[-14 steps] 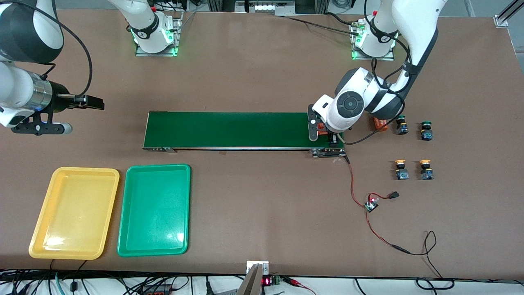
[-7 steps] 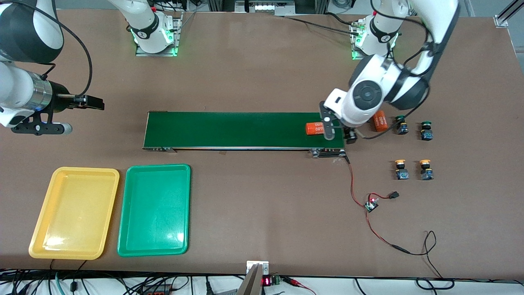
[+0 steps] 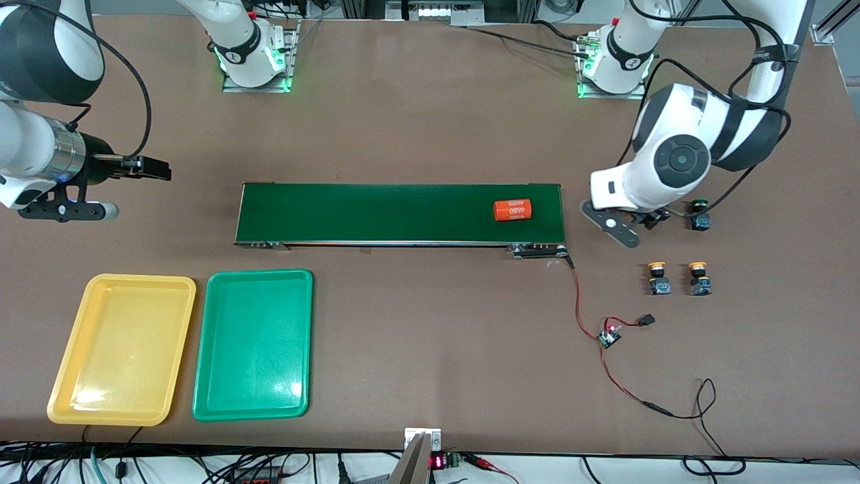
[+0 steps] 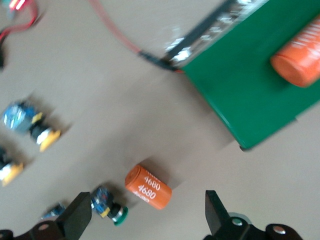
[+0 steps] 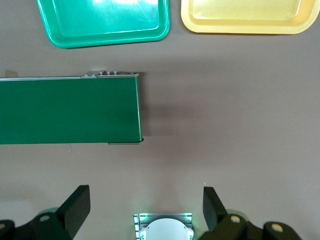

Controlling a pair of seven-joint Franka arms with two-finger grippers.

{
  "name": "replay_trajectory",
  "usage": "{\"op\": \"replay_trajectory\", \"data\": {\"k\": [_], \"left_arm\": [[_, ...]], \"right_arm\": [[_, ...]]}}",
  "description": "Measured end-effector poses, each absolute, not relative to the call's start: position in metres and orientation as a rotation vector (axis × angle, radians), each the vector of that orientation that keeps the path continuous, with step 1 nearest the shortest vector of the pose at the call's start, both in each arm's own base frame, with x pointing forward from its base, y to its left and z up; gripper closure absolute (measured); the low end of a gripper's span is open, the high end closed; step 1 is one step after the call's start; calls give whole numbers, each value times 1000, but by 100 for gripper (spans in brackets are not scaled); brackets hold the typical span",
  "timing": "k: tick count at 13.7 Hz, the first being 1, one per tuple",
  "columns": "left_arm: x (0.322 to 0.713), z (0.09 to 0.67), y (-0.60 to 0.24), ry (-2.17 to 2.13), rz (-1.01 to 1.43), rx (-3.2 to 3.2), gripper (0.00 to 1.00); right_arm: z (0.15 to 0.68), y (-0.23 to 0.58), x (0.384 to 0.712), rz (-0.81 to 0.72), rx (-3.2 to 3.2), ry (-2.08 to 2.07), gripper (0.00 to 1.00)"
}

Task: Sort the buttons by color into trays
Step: 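Return the left gripper and grasp the second orange cylinder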

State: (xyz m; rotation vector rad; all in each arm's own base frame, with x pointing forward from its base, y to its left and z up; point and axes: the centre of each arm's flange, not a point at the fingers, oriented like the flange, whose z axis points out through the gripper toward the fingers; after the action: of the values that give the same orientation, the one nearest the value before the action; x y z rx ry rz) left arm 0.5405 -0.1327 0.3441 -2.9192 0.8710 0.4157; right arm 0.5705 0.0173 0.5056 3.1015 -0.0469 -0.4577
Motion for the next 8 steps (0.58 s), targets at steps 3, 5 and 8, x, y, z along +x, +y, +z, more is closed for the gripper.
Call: {"op": "replay_trajectory", "data": {"k": [3,5,8], "left_arm": [[532,329,-120,552,496,-2952,0],[527,312,-105,395,549,-2952,0],[524,294,-78,303,610,-2950,0]], "right_arm": [[506,17,570,-458,3102,-47,0],[506,17,570,-458,3102,-47,0],[506,17,570,-458,3102,-47,0]]}}
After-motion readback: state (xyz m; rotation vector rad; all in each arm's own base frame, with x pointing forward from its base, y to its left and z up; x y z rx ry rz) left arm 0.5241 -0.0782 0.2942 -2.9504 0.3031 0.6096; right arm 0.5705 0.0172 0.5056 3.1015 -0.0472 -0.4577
